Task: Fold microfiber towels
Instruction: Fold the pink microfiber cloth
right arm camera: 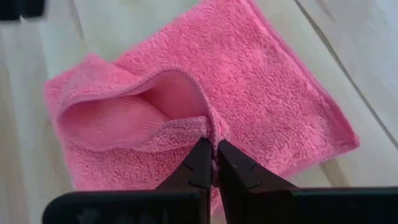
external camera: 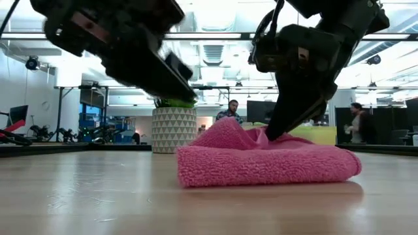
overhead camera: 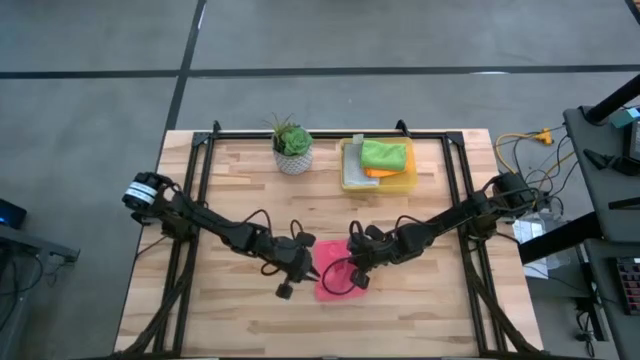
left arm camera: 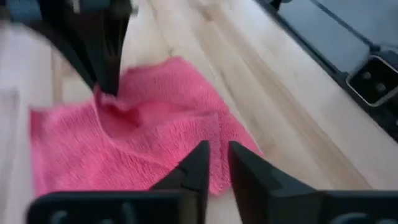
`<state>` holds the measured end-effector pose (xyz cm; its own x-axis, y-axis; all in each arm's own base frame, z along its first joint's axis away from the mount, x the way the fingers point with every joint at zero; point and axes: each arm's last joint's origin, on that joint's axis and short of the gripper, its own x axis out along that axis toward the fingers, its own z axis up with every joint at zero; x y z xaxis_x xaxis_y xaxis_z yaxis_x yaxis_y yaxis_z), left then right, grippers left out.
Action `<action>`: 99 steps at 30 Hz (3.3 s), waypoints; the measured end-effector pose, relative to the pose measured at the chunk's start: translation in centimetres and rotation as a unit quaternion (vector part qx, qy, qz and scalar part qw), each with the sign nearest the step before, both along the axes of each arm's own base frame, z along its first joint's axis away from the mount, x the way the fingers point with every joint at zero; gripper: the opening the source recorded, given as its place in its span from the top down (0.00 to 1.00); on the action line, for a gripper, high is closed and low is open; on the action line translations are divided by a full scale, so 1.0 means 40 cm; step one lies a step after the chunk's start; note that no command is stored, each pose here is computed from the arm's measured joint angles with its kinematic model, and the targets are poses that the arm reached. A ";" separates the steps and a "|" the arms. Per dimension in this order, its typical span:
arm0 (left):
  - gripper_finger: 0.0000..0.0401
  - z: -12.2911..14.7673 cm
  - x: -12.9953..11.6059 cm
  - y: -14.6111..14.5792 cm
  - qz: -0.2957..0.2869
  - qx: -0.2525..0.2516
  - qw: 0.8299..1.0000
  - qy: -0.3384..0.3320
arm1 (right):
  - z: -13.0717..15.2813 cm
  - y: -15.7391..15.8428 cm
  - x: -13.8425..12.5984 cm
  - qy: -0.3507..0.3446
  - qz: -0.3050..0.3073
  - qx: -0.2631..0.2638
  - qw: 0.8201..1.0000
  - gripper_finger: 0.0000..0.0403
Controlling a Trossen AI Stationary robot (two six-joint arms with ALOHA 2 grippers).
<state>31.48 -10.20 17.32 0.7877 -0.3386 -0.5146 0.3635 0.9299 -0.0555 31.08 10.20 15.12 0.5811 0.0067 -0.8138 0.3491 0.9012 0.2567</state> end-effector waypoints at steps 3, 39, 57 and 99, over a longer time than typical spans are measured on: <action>0.78 -0.025 0.019 -0.006 0.031 -0.044 0.998 0.025 | -0.004 -0.001 -0.004 0.004 -0.004 0.002 1.000 0.98; 1.00 0.014 0.083 -0.010 0.162 -0.005 0.983 0.084 | 0.041 -0.036 -0.042 0.022 0.032 -0.021 0.999 0.98; 1.00 -0.013 0.069 0.029 0.259 0.090 0.956 0.099 | 0.027 -0.133 -0.018 0.023 -0.011 -0.035 0.999 0.96; 1.00 -0.058 0.019 0.184 0.458 0.185 0.859 0.136 | -0.090 -0.153 0.027 0.002 0.157 -0.111 0.981 0.61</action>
<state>32.24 -2.82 15.01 0.4707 0.5850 -0.6604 -0.5096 0.7913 0.3377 32.15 4.07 11.54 0.5754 0.0070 -0.8178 0.0453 0.9982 0.0404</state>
